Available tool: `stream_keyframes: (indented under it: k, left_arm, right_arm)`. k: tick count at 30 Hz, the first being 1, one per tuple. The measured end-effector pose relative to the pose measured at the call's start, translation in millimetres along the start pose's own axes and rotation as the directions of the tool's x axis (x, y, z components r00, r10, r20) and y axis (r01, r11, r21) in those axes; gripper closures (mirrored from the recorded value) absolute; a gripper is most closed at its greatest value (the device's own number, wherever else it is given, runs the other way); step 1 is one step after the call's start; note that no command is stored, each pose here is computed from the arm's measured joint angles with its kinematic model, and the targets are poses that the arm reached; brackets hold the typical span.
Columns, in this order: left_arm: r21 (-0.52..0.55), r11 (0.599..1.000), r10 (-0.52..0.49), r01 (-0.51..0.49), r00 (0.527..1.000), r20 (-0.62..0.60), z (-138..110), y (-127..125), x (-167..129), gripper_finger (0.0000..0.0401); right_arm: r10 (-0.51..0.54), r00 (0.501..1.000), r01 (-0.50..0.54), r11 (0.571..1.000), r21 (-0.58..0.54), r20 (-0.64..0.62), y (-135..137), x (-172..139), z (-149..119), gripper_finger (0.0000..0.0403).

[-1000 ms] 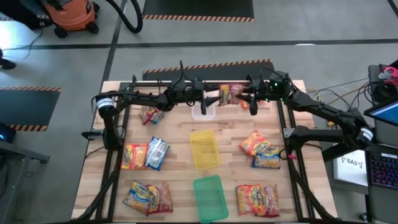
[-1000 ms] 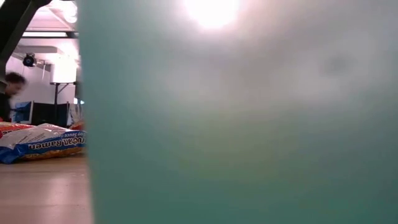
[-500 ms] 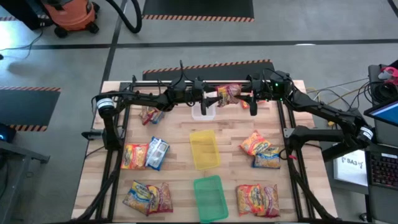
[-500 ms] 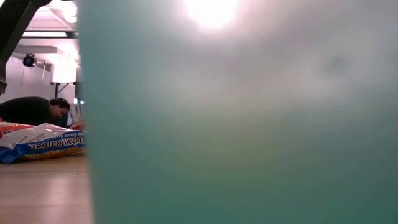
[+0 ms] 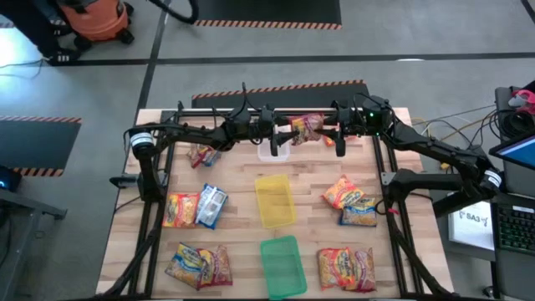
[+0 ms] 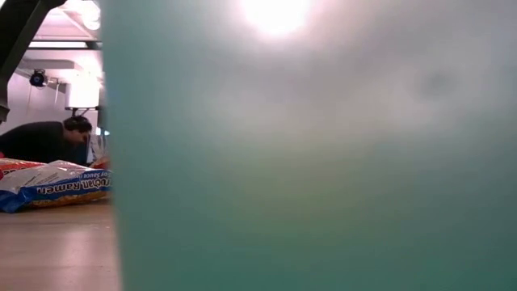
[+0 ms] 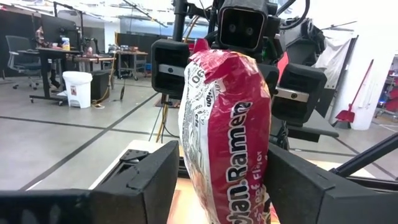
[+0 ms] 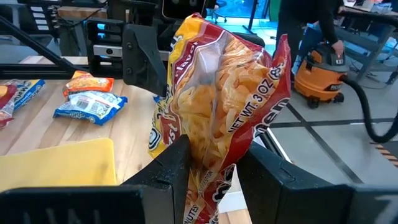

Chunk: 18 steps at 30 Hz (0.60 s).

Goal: Sort Maruchan noodles
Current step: Put the red noodle pack into the transparent bin

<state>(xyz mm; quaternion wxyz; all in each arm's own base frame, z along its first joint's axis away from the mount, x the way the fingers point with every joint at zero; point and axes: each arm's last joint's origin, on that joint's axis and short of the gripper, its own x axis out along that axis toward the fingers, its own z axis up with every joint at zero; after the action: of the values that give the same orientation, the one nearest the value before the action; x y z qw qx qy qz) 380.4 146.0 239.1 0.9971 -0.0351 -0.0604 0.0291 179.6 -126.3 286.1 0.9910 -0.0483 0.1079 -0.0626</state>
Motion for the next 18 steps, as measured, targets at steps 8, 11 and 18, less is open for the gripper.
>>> stream_keyframes:
  k: [8, 11, 18]
  left_arm:
    - [-0.001, 1.000, -0.003, 0.003, 1.000, 0.000, -0.1, -0.9, 0.3, 0.0256]
    - [-0.001, 1.000, -0.003, 0.003, 1.000, 0.000, -0.1, -0.9, 0.3, 0.0278]
    - [-0.002, 1.000, -0.003, 0.003, 1.000, 0.000, -0.1, -0.9, 0.3, 0.0280]
  right_arm:
    - [-0.001, 1.000, 0.001, 1.000, 0.010, -0.001, -0.1, 0.0, -0.1, 0.0294]
    - [-0.005, 1.000, 0.005, 1.000, 0.014, -0.002, -0.2, -0.1, -0.1, 0.0294]
    - [-0.004, 1.000, 0.004, 0.999, 0.046, -0.005, -0.2, -0.3, -0.4, 0.0286]
